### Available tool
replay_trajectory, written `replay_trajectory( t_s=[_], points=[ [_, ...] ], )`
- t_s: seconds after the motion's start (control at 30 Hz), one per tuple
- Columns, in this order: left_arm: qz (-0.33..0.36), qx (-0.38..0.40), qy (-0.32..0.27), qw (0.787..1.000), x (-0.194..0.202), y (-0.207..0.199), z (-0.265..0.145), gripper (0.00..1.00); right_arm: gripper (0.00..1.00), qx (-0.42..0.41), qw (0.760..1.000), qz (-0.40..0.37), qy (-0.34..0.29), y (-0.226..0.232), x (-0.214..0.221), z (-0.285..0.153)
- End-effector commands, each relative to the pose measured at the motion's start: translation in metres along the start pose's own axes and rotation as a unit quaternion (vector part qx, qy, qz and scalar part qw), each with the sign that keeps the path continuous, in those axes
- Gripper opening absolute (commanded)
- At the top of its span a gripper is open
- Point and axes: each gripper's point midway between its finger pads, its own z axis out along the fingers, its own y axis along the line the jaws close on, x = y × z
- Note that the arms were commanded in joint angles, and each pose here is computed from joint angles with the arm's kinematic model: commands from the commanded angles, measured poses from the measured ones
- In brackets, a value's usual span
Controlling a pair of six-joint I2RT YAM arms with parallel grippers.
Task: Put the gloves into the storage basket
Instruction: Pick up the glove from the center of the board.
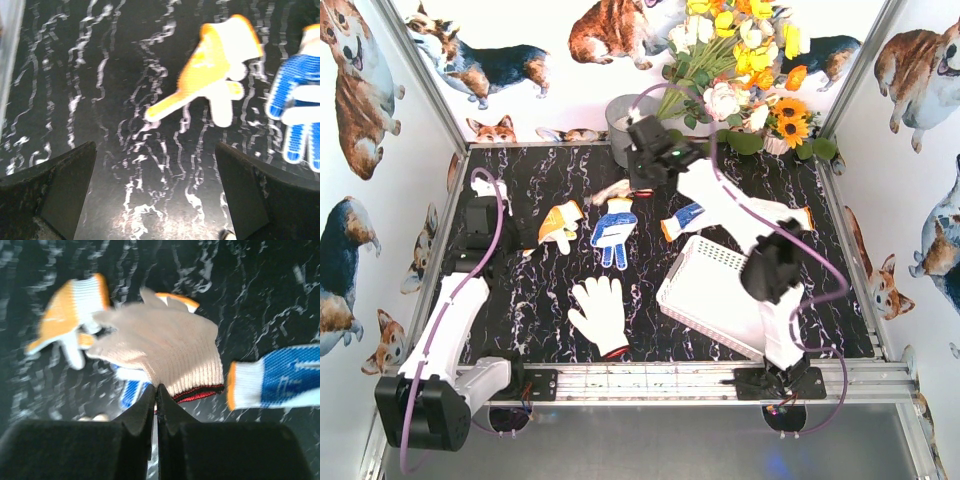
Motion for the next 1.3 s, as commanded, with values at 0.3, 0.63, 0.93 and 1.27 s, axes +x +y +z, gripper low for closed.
replay_trajectory(
  t_s=[0.3, 0.63, 0.93, 1.27],
  points=[
    [0.048, 0.319, -0.082, 0.943, -0.026, -0.137, -0.096, 0.91, 0.00, -0.253, 0.939, 0.232, 0.026, 0.072, 0.032, -0.141],
    [0.088, 0.474, -0.066, 0.874, -0.007, -0.209, -0.179, 0.88, 0.00, -0.327, 0.925, 0.185, 0.047, 0.080, 0.063, -0.206],
    [0.148, 0.503, -0.069, 0.849, -0.005, -0.218, -0.190, 0.92, 0.00, -0.387, 0.909, 0.077, 0.134, 0.082, 0.107, -0.257],
    [0.186, 0.614, 0.001, 0.767, 0.045, -0.253, -0.215, 0.66, 0.00, -0.416, 0.892, 0.074, 0.162, 0.085, 0.128, -0.264]
  ],
)
